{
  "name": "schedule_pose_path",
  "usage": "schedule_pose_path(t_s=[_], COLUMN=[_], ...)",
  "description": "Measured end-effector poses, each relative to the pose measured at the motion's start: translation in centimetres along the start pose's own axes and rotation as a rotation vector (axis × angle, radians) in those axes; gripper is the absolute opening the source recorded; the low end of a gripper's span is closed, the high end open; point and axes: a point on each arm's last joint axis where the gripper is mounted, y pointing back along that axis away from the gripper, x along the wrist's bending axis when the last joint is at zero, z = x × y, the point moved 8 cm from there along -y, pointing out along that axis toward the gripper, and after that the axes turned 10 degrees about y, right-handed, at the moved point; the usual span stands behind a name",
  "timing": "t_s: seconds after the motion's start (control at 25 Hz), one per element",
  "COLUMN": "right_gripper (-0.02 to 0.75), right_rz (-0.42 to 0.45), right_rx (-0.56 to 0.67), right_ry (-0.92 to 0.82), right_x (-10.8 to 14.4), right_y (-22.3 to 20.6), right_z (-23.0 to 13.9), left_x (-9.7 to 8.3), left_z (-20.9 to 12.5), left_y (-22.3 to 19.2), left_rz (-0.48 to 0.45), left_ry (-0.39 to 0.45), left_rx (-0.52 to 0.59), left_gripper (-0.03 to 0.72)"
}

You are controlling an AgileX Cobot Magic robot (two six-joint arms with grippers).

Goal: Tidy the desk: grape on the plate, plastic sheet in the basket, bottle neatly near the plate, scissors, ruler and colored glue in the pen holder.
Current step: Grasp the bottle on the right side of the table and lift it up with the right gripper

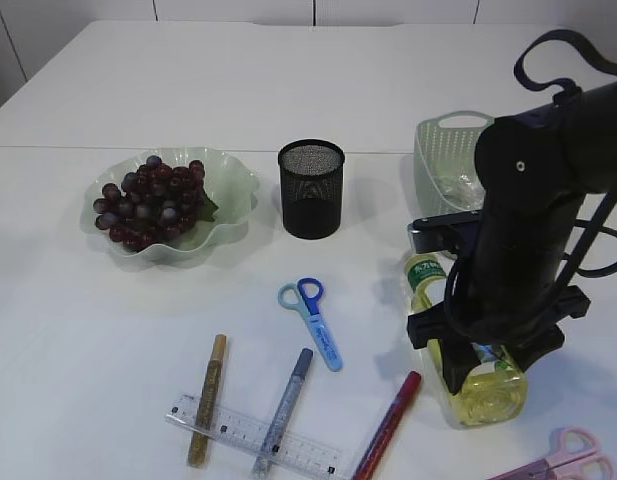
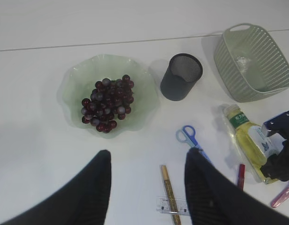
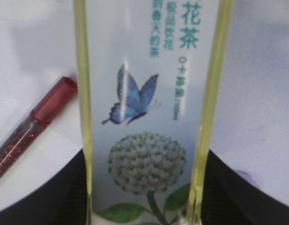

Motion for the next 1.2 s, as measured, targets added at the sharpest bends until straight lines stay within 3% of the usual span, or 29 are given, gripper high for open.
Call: schedule_pose_path(t_s=[0.24,0.56,1.2], right_gripper=[0.472,0.594,0.597], right_rz=[0.004,0.018,0.020], right_rx=[-0.001,0.008,0.100], right_ry=[-0.007,-0.035,-0.075], right_x=[0.1,0.3,0.5], right_y=[0.0,-0.1,-2.5], right_z=[0.1,0.0,-0.4], left_x=[0.0,0.0,0.0], left_z=[0.0,0.0,0.0], left_y=[0.0,0.0,0.0], left_rz=[0.000,0.000,0.000], left_ry=[0.000,0.000,0.000], left_rx=[0.000,0.000,0.000], left_gripper=[0.375,0.375,0.375])
